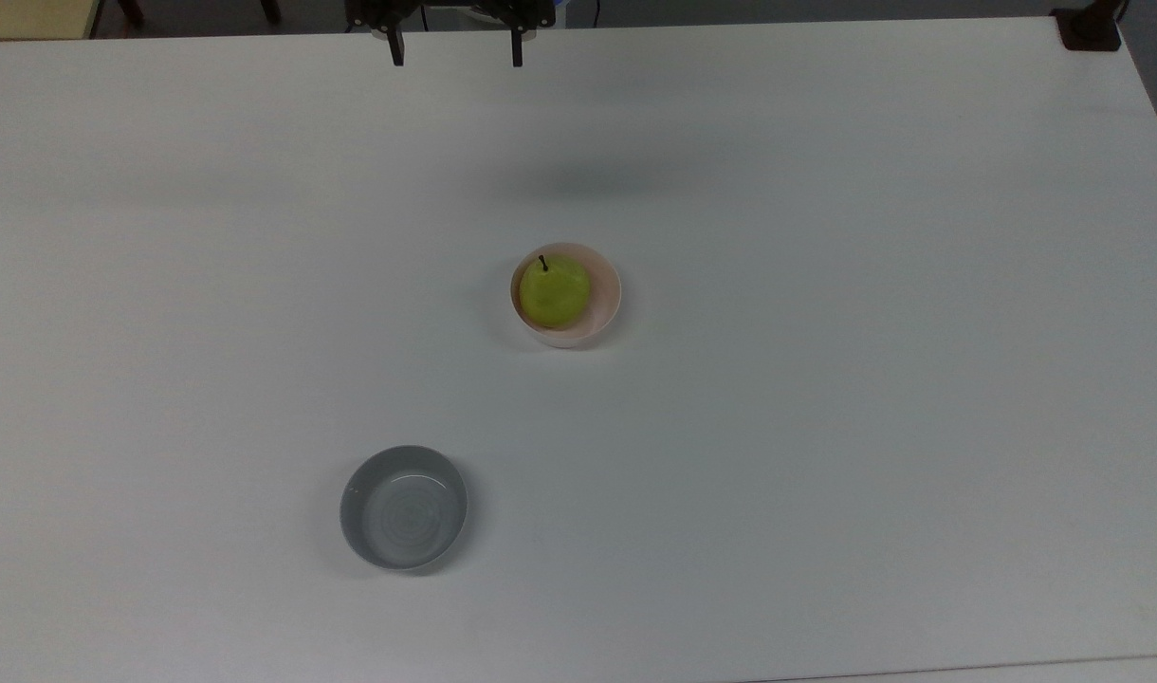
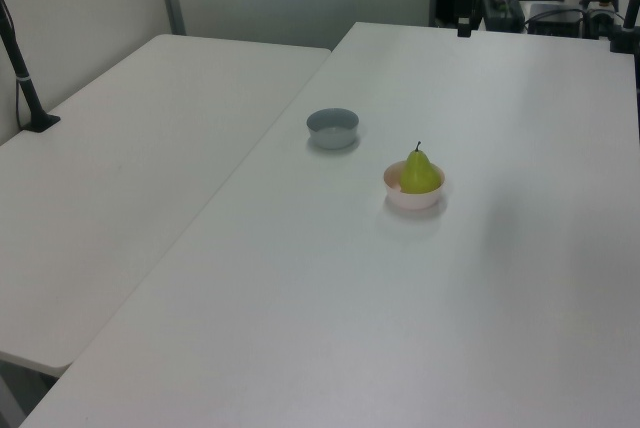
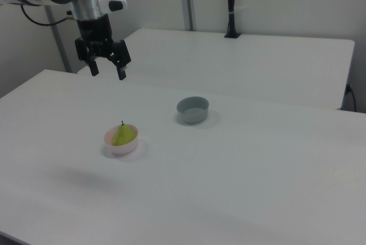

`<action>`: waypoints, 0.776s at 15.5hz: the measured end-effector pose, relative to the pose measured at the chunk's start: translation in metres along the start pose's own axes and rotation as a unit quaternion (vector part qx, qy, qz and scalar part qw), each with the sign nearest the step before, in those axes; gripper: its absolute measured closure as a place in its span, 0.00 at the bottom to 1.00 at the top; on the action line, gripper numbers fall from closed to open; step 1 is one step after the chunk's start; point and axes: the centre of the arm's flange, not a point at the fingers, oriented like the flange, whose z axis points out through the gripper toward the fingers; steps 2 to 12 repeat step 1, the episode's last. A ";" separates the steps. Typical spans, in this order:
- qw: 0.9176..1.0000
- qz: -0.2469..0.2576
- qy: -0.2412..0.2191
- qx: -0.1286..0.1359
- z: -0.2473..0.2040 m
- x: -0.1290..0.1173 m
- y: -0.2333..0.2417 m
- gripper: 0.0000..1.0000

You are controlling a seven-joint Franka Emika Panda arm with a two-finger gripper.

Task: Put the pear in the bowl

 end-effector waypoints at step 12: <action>1.000 0.000 0.000 0.000 0.000 0.000 0.000 0.00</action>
